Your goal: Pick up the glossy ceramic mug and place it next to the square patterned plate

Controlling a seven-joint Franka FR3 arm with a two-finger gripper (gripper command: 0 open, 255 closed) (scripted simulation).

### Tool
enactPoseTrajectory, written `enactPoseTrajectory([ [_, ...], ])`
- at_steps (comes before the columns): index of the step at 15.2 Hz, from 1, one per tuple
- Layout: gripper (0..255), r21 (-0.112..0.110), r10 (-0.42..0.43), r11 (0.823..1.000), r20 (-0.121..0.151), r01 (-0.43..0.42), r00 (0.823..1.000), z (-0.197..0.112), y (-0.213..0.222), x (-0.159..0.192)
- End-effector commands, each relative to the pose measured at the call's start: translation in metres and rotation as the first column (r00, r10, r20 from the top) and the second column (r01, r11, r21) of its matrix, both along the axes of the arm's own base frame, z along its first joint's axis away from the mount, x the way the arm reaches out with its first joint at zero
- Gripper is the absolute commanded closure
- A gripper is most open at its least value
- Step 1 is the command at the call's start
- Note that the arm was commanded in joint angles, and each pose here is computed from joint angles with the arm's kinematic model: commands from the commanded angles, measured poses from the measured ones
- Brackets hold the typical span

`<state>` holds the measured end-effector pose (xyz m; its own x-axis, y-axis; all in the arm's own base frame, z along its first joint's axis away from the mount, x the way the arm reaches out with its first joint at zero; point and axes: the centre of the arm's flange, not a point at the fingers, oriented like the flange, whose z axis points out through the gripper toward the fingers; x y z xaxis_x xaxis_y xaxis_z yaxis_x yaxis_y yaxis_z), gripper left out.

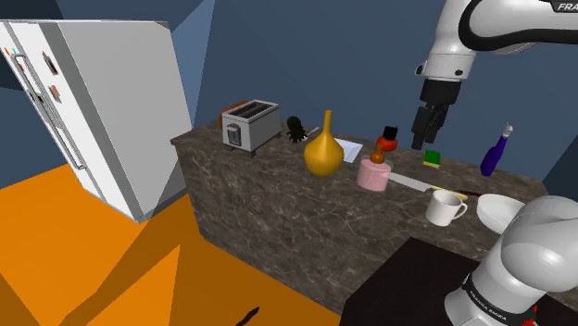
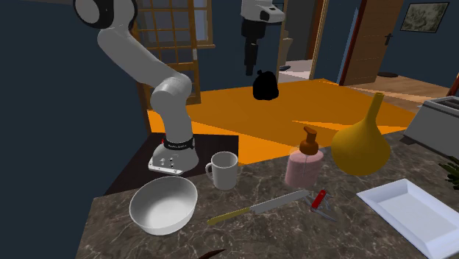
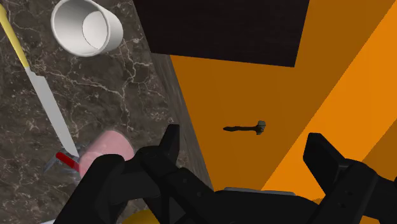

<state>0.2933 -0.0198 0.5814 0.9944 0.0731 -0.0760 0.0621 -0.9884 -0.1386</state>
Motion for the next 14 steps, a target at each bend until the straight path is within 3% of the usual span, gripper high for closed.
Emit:
enactPoseTrajectory([
  [1, 0, 0.000, 0.000, 1.000, 0.000, 0.000, 1.000, 0.000, 0.000, 0.000],
  [14, 0, -0.117, -0.024, 0.993, 0.019, 0.026, 1.000, -0.136, -0.076, -0.043],
])
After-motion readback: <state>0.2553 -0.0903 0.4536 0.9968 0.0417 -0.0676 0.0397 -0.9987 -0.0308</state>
